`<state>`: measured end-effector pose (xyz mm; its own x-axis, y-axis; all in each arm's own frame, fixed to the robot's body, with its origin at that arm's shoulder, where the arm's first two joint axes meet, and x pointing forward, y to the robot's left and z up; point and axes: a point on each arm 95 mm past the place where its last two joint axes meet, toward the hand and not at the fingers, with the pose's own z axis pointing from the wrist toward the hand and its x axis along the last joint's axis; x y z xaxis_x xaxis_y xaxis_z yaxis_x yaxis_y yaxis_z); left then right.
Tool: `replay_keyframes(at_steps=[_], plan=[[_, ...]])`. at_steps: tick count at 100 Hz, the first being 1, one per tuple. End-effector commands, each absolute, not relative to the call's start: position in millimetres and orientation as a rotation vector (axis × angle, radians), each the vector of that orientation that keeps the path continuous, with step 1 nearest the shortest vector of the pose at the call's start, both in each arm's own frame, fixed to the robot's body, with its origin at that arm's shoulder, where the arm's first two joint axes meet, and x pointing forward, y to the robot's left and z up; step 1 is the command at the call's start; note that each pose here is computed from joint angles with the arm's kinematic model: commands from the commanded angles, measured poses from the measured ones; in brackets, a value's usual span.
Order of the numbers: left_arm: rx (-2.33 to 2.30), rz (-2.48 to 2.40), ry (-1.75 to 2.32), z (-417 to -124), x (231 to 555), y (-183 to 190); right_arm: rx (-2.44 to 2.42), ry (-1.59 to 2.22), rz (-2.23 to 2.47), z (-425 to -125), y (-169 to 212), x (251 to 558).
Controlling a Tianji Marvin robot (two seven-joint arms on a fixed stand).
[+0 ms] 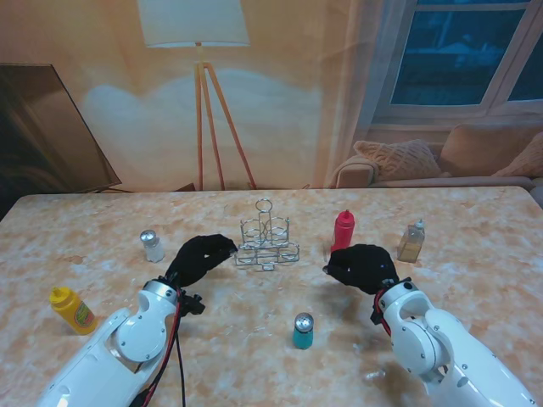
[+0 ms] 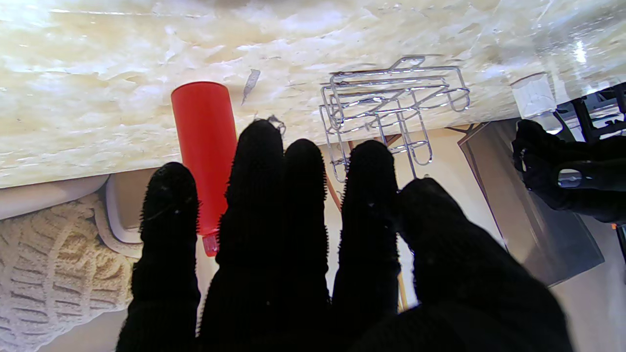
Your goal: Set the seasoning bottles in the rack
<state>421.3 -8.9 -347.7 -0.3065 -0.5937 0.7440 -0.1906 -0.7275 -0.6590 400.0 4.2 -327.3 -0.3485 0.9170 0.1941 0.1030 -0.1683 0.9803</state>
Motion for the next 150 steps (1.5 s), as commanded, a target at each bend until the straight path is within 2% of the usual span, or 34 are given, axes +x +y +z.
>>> replay_keyframes(at_steps=[1, 41, 84, 150], plan=[[-1.661, -2.114, 1.005, -350.0, 418.7, -8.9, 1.215, 1.465, 1.608, -326.4, 8.6, 394.2], [-1.665, -2.102, 1.005, -350.5, 420.4, -9.0, 1.182, 1.641, 1.664, -303.9, 10.4, 389.7], [-1.670, -2.095, 1.008, -350.8, 420.6, -8.5, 1.118, 1.942, 1.645, -305.5, 20.8, 390.1], [-1.671, -2.086, 0.989, -349.9, 420.7, -6.1, 1.041, 2.127, 1.685, -322.7, 41.6, 388.1]])
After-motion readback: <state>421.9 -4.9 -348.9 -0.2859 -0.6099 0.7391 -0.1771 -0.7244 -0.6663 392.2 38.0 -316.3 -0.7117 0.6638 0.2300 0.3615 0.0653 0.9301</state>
